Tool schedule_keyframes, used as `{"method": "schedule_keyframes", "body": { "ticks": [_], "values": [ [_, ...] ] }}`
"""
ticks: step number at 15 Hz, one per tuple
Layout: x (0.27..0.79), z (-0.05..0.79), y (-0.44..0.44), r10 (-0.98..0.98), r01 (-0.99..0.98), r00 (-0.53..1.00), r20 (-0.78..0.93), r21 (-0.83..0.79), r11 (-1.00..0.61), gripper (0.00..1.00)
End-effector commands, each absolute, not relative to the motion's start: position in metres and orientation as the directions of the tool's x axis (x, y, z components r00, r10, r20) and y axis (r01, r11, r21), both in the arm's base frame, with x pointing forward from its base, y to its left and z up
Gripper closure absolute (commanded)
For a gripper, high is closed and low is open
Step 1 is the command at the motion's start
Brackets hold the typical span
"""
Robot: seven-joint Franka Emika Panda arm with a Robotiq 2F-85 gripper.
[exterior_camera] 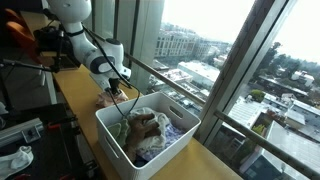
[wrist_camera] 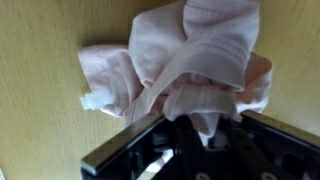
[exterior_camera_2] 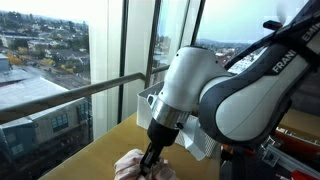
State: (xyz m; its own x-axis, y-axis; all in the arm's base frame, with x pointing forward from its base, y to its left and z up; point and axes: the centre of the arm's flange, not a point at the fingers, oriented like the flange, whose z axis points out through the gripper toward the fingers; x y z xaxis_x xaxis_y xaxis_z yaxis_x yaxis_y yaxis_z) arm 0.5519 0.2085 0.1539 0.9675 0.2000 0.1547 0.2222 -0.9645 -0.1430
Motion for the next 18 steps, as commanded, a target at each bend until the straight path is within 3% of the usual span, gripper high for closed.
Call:
{"method": "schedule_keyframes", "body": {
  "ticks": [1, 3, 10, 18],
  "values": [
    [0.56, 0.137, 0.222, 0.202, 0.22, 0.97, 0.134, -0.137, -0.966, 0.6],
    [0.561, 0.147, 0.218, 0.205, 0.223, 0.968, 0.144, -0.123, -0.967, 0.53],
    [0.583, 0.246, 0.158, 0.143, 0.168, 0.955, 0.26, -0.08, -0.982, 0.02],
    [0.614, 0.301, 0.018, -0.041, -0.031, 0.948, 0.315, -0.037, -0.999, 0.0]
  ]
}}
